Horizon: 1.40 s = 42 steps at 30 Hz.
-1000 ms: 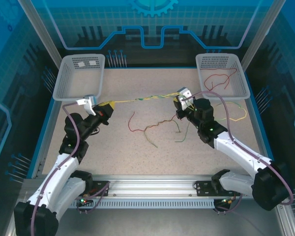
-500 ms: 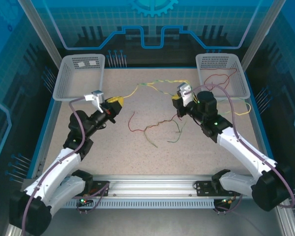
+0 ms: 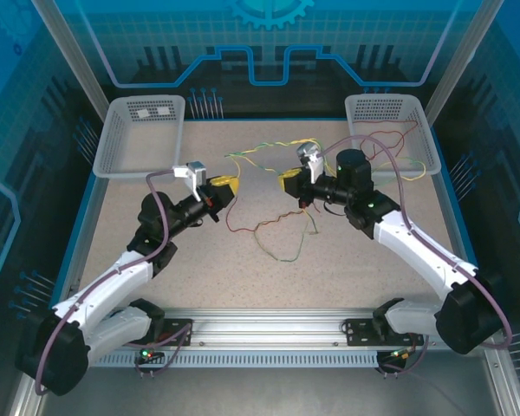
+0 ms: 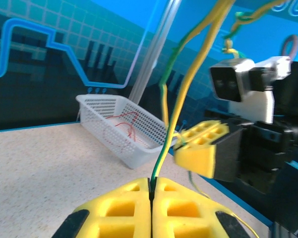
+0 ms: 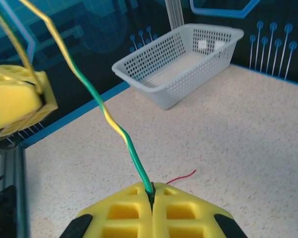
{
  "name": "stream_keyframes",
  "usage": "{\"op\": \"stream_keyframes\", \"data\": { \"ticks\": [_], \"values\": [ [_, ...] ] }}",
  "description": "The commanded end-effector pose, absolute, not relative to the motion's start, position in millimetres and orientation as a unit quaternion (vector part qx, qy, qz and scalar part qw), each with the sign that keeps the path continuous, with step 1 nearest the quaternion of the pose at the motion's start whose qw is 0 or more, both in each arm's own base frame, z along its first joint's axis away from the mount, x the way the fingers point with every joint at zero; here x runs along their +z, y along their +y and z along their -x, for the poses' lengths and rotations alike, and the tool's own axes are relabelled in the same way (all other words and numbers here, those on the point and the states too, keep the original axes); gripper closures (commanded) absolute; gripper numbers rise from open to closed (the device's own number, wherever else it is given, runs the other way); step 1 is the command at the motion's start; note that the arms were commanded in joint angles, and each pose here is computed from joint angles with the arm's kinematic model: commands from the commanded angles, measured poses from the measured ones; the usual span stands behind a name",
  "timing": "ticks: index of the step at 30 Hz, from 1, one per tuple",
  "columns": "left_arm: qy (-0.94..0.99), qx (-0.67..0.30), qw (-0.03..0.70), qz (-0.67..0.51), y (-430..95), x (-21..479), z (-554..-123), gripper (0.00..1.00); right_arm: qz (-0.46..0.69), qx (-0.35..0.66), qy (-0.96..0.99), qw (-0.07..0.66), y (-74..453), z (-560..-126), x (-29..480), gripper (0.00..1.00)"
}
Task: Untangle the cables
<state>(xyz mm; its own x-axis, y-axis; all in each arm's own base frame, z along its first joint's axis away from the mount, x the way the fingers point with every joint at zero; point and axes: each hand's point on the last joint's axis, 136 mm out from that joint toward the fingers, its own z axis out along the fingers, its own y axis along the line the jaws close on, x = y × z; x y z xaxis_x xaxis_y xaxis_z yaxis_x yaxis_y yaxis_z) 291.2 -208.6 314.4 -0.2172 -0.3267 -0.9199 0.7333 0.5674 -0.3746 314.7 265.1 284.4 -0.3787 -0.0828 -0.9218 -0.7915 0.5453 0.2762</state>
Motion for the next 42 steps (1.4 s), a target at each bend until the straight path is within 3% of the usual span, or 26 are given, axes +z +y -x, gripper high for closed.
{"op": "stream_keyframes", "data": {
  "ticks": [1, 2, 3, 4, 6, 8, 20, 22, 24, 30, 32, 40, 41, 42],
  "values": [
    [0.624, -0.446, 0.605, -0.213, -223.8, 321.7, -275.5, 1.00, 0.276, 0.398, 0.743, 0.462, 266.5, -315.8, 300.0, 1.00],
    [0.633, -0.436, 0.606, -0.207, -221.6, 318.3, -278.8, 1.00, 0.281, 0.397, 0.740, 0.465, 265.4, -315.1, 300.2, 1.00],
    [0.636, -0.426, 0.611, -0.202, -218.9, 315.0, -281.2, 0.73, 0.287, 0.391, 0.738, 0.470, 265.0, -313.9, 298.8, 1.00],
    [0.634, -0.420, 0.619, -0.199, -216.2, 314.1, -281.1, 0.54, 0.294, 0.387, 0.736, 0.472, 265.1, -311.9, 297.4, 1.00],
    [0.618, -0.414, 0.639, -0.197, -210.5, 318.9, -276.3, 0.53, 0.301, 0.381, 0.737, 0.470, 264.0, -310.1, 294.7, 1.00],
    [0.603, -0.407, 0.658, -0.196, -204.6, 326.1, -270.9, 0.40, 0.308, 0.377, 0.736, 0.471, 262.9, -307.0, 292.3, 1.00],
    [0.530, -0.399, 0.708, -0.242, -187.1, 373.2, -218.2, 0.31, 0.286, 0.358, 0.750, 0.478, 240.5, -312.1, 280.1, 1.00],
    [0.533, -0.404, 0.704, -0.239, -185.7, 375.6, -218.4, 0.31, 0.285, 0.357, 0.749, 0.480, 239.9, -312.0, 279.2, 1.00],
    [0.547, -0.406, 0.683, -0.264, -194.4, 372.4, -221.1, 0.17, 0.283, 0.364, 0.748, 0.477, 241.8, -311.5, 280.3, 1.00],
    [0.617, -0.377, 0.638, -0.266, -208.2, 344.1, -260.0, 0.12, 0.305, 0.378, 0.731, 0.480, 257.6, -299.4, 283.0, 1.00],
    [0.628, -0.364, 0.637, -0.260, -208.1, 337.3, -269.8, 0.13, 0.304, 0.382, 0.729, 0.480, 259.6, -298.3, 284.0, 1.00],
    [0.622, -0.353, 0.661, -0.229, -199.5, 337.3, -276.6, 1.00, 0.312, 0.379, 0.736, 0.466, 267.5, -296.3, 276.4, 1.00],
    [0.625, -0.347, 0.664, -0.219, -195.8, 336.3, -278.2, 1.00, 0.313, 0.379, 0.735, 0.467, 267.1, -295.7, 276.6, 1.00],
    [0.628, -0.341, 0.667, -0.210, -192.0, 335.9, -279.3, 1.00, 0.318, 0.381, 0.731, 0.467, 267.8, -293.2, 278.2, 0.85]
  ]
}}
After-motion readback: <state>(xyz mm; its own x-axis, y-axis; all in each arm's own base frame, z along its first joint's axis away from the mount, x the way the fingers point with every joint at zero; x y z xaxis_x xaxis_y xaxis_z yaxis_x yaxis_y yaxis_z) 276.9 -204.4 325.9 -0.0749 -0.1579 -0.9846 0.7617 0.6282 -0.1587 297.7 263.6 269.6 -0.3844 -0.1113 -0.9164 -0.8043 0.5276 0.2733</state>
